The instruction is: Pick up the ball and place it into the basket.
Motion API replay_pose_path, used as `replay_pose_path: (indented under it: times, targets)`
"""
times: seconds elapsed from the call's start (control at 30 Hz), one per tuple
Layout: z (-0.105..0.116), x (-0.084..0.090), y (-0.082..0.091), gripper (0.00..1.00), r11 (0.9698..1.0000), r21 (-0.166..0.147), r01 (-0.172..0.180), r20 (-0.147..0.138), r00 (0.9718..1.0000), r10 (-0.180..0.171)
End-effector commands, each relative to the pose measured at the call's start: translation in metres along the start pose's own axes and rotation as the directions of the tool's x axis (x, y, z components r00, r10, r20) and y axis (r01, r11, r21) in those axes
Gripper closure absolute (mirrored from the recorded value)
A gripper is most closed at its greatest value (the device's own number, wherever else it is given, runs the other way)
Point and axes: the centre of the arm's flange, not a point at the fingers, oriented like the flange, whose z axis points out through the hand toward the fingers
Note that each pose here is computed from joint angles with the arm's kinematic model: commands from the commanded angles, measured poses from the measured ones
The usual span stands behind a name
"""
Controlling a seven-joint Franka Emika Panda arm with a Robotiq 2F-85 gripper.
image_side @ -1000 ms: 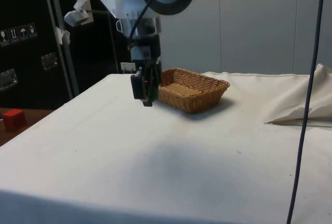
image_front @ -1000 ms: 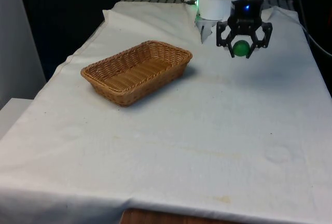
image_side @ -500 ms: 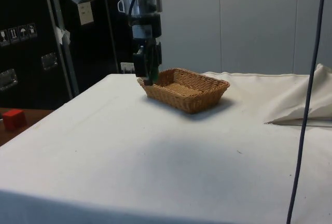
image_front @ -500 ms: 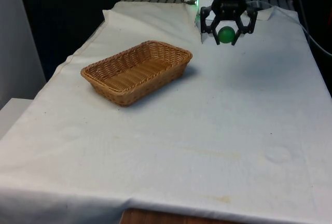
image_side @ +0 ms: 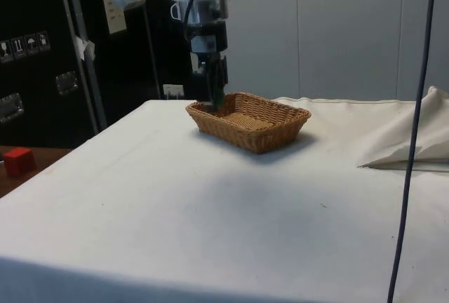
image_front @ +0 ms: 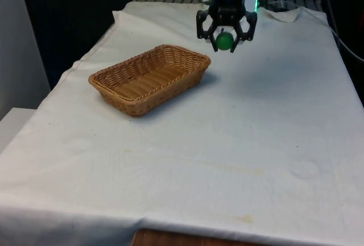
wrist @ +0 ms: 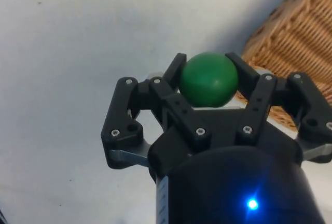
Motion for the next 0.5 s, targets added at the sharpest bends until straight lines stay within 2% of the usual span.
replay_pose_path:
  times: [0.0, 0.07, 0.13, 0.3, 0.37, 0.47]
  targets:
    - [0.003, -0.001, 0.008, 1.00, 1.0000, -0.005, 0.001, -0.003, 1.0000, -0.001]
    - [0.009, -0.002, 0.019, 1.00, 0.9999, -0.010, -0.001, 0.001, 1.0000, 0.001]
    - [0.009, -0.001, 0.019, 1.00, 0.9999, -0.013, -0.002, 0.008, 1.0000, 0.002]
    - [0.014, -0.003, 0.041, 1.00, 0.9995, -0.030, -0.002, 0.007, 1.0000, 0.002]
    - [0.015, -0.003, 0.040, 1.00, 0.9996, -0.027, -0.004, 0.010, 0.9999, 0.004]
    - [0.015, -0.004, 0.052, 1.00, 0.9992, -0.039, -0.005, 0.010, 0.9999, 0.006]
